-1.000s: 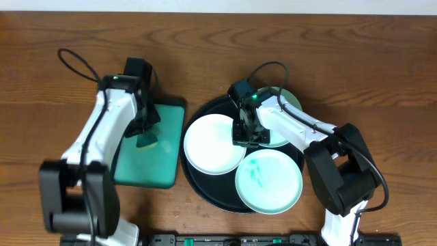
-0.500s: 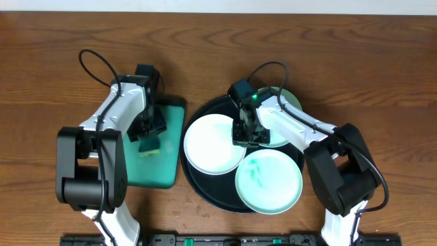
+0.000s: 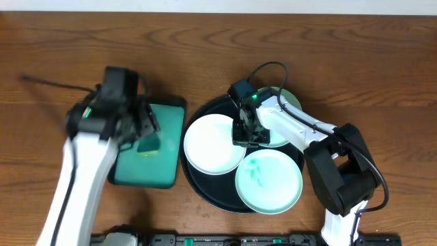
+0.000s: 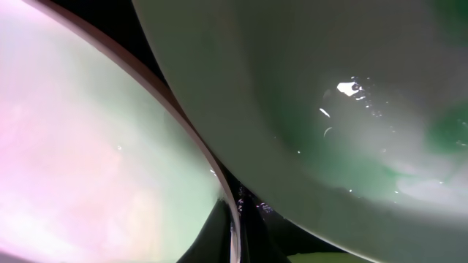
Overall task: Clean dirty plates on tray and stack at the side
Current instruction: 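Return the sponge to the teal tray with the left gripper, then lift the white plate with the right gripper and tilt it over the tray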
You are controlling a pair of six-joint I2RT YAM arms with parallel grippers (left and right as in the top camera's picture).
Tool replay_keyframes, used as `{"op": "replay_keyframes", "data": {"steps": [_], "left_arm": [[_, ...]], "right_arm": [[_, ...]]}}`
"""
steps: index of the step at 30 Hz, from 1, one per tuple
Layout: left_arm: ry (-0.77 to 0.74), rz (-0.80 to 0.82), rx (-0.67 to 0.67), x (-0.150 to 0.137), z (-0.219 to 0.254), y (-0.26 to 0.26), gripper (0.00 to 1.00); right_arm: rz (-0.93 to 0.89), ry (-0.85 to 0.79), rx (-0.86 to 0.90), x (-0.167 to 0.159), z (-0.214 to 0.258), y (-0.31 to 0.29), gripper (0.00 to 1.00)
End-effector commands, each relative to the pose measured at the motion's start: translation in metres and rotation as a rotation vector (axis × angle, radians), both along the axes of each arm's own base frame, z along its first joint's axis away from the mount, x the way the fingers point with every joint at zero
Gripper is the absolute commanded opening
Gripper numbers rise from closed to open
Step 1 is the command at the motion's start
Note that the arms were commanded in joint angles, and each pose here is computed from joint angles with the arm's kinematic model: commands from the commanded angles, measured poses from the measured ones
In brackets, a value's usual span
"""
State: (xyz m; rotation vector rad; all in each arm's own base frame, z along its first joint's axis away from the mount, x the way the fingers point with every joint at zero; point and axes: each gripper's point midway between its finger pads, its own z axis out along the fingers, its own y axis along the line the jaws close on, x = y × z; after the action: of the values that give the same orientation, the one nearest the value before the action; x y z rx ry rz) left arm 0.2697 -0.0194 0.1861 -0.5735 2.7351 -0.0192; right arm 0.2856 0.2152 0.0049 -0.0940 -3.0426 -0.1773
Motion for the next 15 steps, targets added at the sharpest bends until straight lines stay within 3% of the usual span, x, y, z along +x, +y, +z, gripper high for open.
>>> {"op": "replay_keyframes", "data": {"steps": [1,8,15], "left_arm": [[-0.119,-0.026,-0.016,-0.02,0.035,-0.002,0.79],[-0.2,-0.026,-0.027,-0.04,0.056,0.001,0.79],[-0.176,-0.026,-0.024,-0.038,0.051,0.001,0.79]], "right_arm": [[0.006,-0.061,-0.007,0.007,0.011,0.0,0.02],[-0.003,-0.195,0.092,0.01,0.08,0.003,0.02],[-0.045,-0.168,0.222,-0.014,0.132,-0.008,0.01]]}}
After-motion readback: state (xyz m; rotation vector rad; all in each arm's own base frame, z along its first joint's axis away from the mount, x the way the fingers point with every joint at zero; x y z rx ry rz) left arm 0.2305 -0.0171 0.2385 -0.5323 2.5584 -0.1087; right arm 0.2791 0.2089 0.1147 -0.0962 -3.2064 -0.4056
